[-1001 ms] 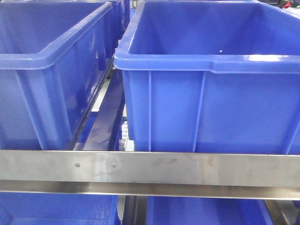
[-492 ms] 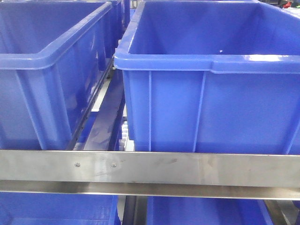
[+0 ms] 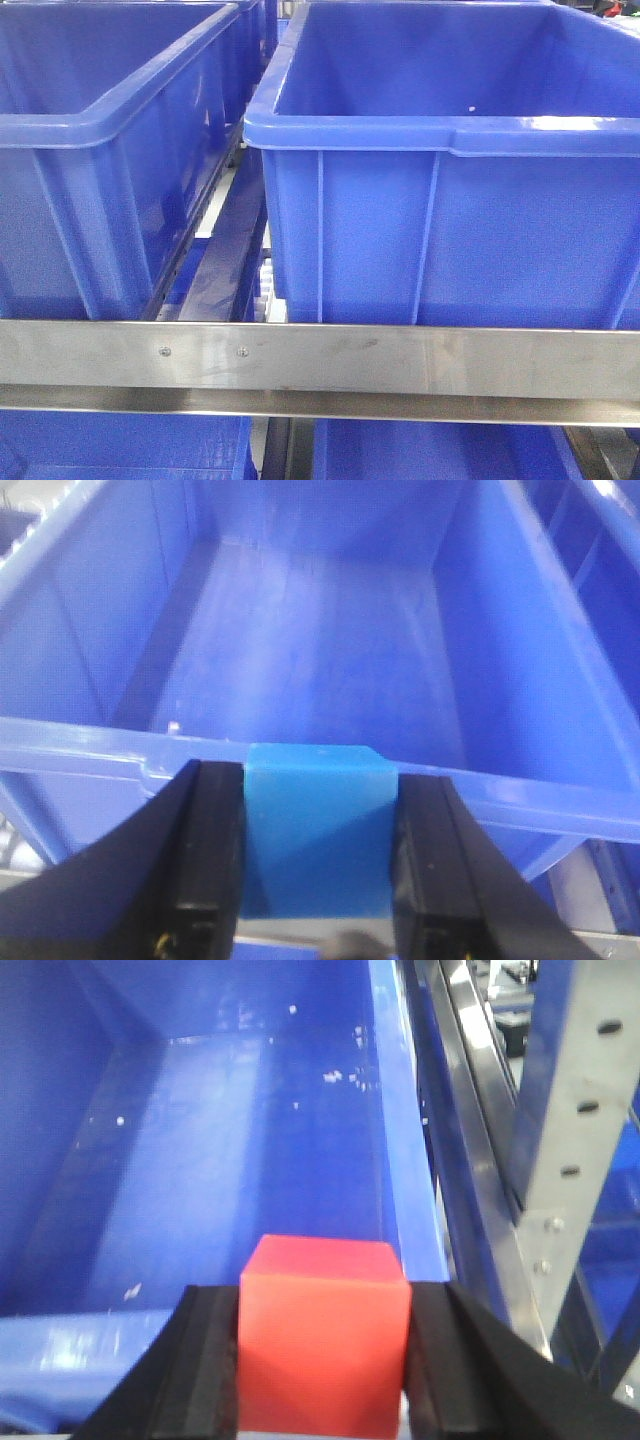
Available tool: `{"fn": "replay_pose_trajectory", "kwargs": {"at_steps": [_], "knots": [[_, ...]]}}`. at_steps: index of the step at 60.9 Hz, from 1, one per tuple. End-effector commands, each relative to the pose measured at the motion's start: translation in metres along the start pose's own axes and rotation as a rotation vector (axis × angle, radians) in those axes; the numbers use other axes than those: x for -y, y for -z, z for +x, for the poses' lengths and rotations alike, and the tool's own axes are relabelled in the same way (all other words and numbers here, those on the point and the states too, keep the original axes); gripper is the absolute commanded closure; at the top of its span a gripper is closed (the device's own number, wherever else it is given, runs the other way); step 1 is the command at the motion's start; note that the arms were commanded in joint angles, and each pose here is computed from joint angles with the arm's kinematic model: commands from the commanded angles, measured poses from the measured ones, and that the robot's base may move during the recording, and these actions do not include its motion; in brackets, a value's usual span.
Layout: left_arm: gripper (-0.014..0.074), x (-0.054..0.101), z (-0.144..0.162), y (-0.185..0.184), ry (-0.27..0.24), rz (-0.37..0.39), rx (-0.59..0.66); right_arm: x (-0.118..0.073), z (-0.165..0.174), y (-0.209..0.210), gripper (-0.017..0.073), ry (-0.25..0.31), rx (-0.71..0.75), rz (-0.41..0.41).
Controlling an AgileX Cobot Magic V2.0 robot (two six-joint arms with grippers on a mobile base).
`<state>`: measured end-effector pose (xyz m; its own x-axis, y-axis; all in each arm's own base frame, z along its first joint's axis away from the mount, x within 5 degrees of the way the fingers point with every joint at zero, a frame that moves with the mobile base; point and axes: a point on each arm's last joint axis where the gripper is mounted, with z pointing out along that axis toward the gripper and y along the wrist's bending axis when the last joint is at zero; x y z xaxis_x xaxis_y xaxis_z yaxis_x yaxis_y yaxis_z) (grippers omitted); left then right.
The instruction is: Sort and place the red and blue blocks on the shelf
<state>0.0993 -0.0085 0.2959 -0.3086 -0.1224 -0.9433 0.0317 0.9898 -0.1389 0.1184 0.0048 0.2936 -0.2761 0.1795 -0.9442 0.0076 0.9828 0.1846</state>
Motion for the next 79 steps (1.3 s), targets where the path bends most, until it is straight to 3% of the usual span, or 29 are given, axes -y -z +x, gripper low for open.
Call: {"fn": "replay_pose_trajectory", "kwargs": {"at_steps": [1, 34, 53, 79], "knots": [[0.0460, 0.006, -0.025, -0.002, 0.007, 0.041, 0.112, -0.003, -0.024, -0.001, 0.0503, 0.020, 0.140, -0.011], [0.0460, 0.020, -0.070, -0.058, 0.001, 0.062, 0.100, -0.011, -0.071, -0.043, 0.0503, 0.020, 0.128, -0.008], [0.0460, 0.025, -0.076, -0.096, -0.003, 0.066, 0.061, -0.010, -0.071, -0.070, 0.0503, 0.019, 0.085, 0.002], [0.0452, 0.026, -0.078, -0.103, -0.003, 0.069, 0.062, -0.010, -0.071, -0.074, 0.0497, 0.019, 0.097, 0.001]]}}
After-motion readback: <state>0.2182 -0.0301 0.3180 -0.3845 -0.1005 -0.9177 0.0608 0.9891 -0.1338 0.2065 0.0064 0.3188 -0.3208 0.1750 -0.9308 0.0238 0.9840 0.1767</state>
